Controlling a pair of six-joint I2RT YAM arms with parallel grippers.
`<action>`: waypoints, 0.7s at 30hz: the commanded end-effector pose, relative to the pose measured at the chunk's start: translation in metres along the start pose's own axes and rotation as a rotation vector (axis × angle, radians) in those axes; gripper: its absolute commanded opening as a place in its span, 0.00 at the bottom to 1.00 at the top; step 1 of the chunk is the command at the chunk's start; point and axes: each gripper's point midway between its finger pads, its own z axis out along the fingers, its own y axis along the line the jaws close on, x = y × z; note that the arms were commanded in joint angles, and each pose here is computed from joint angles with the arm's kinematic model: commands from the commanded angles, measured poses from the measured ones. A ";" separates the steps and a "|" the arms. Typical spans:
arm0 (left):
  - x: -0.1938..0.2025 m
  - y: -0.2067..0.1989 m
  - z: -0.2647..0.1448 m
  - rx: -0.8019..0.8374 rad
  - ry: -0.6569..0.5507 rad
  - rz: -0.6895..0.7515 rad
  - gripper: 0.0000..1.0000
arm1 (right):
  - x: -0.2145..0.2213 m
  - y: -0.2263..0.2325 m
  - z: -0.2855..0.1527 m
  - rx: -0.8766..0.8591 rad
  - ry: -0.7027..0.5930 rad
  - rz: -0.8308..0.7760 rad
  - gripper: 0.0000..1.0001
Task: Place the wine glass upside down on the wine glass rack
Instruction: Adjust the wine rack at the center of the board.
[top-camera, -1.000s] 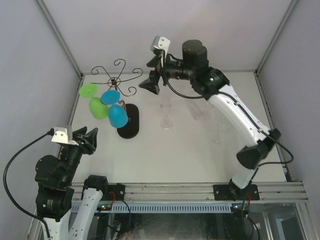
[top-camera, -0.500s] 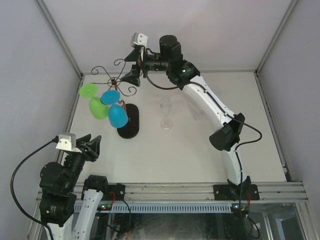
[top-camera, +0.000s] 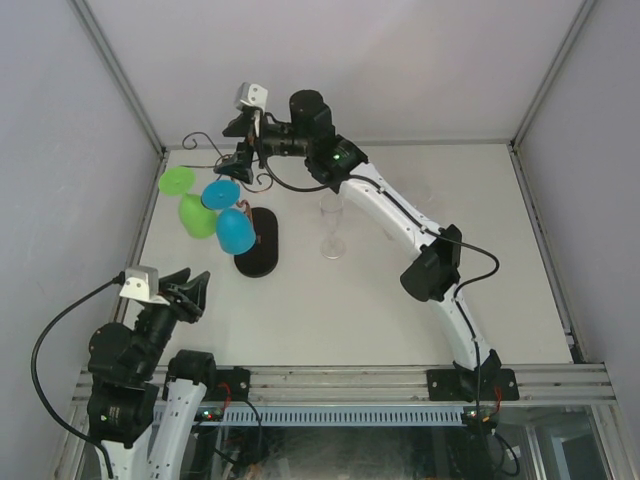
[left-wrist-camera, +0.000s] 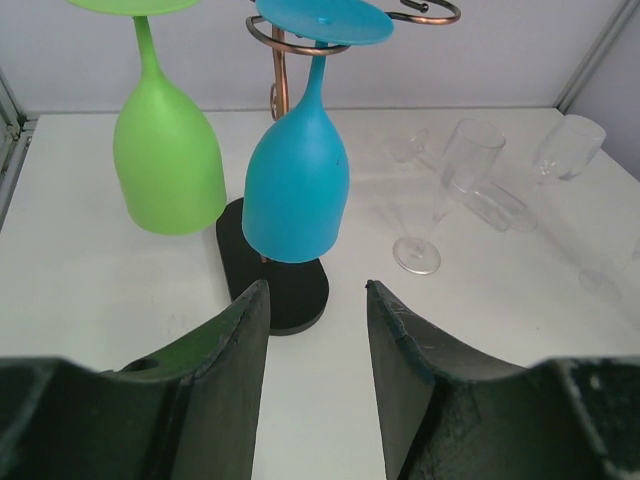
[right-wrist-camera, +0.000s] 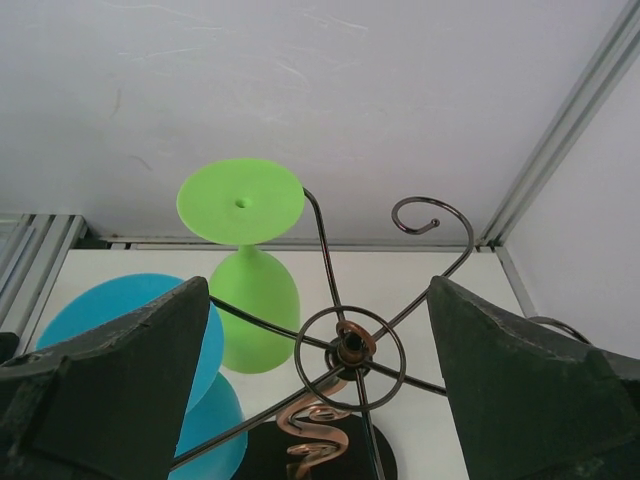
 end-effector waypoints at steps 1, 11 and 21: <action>-0.010 -0.006 0.001 0.031 -0.051 -0.007 0.47 | -0.025 0.000 0.005 0.015 -0.069 -0.044 0.88; -0.011 -0.006 0.000 0.034 -0.060 -0.007 0.47 | -0.012 -0.011 0.010 0.057 -0.055 -0.029 0.82; -0.011 -0.005 -0.003 0.027 -0.073 -0.011 0.46 | 0.004 -0.015 0.015 0.070 -0.029 -0.010 0.74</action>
